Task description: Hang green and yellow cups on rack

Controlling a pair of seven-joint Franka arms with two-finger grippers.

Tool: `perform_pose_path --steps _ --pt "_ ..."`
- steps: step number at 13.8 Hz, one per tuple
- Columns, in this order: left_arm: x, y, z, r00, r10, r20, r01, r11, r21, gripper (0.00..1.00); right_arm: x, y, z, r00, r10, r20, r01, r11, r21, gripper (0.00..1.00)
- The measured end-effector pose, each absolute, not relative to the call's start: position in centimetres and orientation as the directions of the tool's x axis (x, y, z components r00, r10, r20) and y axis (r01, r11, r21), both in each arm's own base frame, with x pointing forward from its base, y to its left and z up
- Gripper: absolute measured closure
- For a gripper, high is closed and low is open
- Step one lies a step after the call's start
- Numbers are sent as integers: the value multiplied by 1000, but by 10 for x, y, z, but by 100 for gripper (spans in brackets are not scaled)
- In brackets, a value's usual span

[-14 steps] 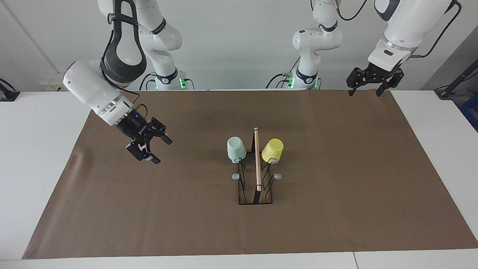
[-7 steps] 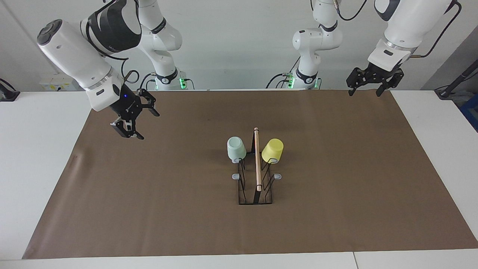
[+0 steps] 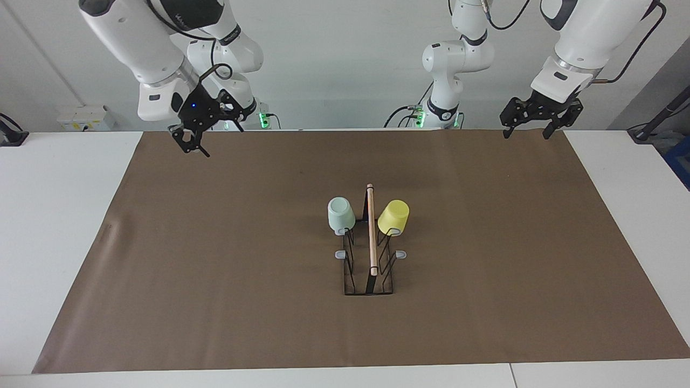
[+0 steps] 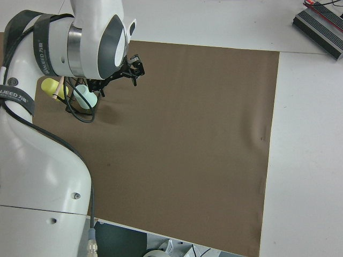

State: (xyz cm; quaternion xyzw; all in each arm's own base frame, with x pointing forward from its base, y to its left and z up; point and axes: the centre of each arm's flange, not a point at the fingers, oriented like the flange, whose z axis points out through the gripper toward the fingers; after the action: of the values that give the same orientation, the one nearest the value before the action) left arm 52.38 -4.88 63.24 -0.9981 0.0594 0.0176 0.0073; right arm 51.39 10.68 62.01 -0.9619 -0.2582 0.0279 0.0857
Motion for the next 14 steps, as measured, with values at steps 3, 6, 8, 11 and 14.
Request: perform_pose_path --steps 3,6,8,11,14 --pt "524 -49 632 992 -118 -36 -119 -993 -12 0 492 136 637 920 389 -38 382 -916 -123 0" --pt "524 -49 632 992 -118 -36 -119 -993 -12 0 501 90 636 952 303 -42 295 -946 -134 0" --pt "524 -49 632 992 -118 -36 -119 -993 -12 0 504 68 634 963 265 -45 257 -956 -139 0" --pt "524 -49 632 992 -118 -36 -119 -993 -12 0 510 60 631 968 251 -19 248 -964 -94 0" --pt "524 -49 632 992 -118 -36 -119 -993 -12 0 517 51 623 977 215 -14 213 -975 -63 0"
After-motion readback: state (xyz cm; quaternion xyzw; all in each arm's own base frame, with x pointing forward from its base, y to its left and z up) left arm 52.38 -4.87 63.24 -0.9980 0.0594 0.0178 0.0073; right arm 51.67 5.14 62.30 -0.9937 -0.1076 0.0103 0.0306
